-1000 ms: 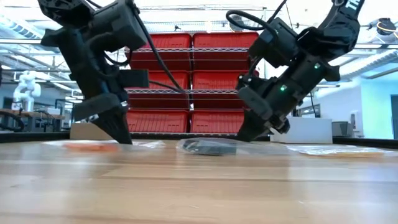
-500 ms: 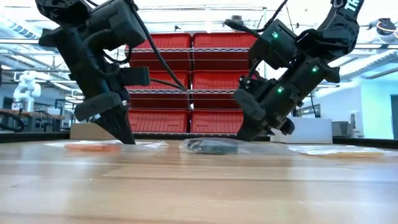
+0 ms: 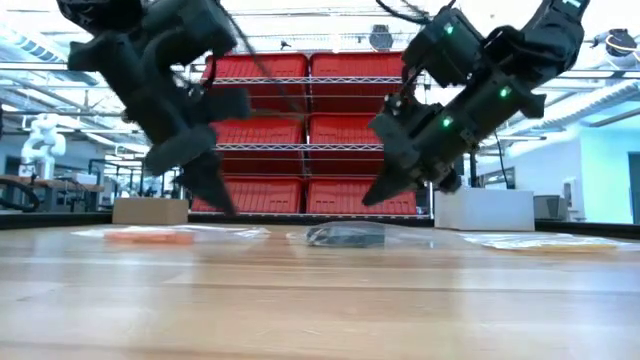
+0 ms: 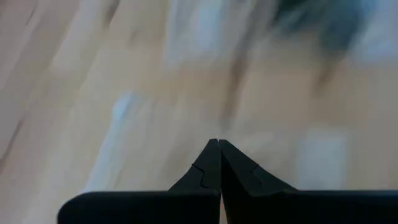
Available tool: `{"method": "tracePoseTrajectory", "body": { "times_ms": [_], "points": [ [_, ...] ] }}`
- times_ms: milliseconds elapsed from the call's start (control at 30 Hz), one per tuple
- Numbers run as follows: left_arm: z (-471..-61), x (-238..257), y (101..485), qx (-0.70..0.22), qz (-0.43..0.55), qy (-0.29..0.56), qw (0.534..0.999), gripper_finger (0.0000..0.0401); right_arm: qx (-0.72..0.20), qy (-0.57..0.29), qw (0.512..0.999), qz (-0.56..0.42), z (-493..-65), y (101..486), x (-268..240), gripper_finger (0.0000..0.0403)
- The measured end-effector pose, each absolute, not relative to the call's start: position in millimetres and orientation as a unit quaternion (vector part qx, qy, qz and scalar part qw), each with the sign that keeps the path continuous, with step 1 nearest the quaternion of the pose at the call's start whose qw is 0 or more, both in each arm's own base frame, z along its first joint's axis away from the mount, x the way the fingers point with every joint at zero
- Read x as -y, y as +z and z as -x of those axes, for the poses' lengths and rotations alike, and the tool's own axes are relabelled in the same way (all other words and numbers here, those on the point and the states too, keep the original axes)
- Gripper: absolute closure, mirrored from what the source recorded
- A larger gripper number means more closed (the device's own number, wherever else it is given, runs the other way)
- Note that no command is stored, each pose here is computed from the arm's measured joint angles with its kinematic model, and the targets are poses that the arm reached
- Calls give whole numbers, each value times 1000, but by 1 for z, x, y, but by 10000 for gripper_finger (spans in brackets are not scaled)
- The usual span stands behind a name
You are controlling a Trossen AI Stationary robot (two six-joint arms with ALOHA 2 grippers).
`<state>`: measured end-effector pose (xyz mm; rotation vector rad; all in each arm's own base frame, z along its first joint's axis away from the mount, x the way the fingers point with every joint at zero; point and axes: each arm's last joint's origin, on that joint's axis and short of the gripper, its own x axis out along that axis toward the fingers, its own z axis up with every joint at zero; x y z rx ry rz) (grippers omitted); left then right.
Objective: Sort rubber bands
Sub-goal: Adjust the transparent zip bags
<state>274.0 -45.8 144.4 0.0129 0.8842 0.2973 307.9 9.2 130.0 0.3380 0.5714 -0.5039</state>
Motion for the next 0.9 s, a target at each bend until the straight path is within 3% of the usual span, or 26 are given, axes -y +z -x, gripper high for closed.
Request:
{"method": "tracePoseTrajectory", "body": {
  "times_ms": [200, 400, 900],
  "points": [
    [-301, 50, 154, -315, -6, 26, 949, 401, -384, -188, 897, -112, -283, 146, -17, 403],
    [-306, 33, 137, -345, -10, 47, 937, 401, -451, -151, 873, -106, -266, 145, -36, 403],
    [-310, 8, 131, -346, -21, 72, 935, 401, -452, -117, 871, -153, -279, 119, -56, 403]
  ]
}}
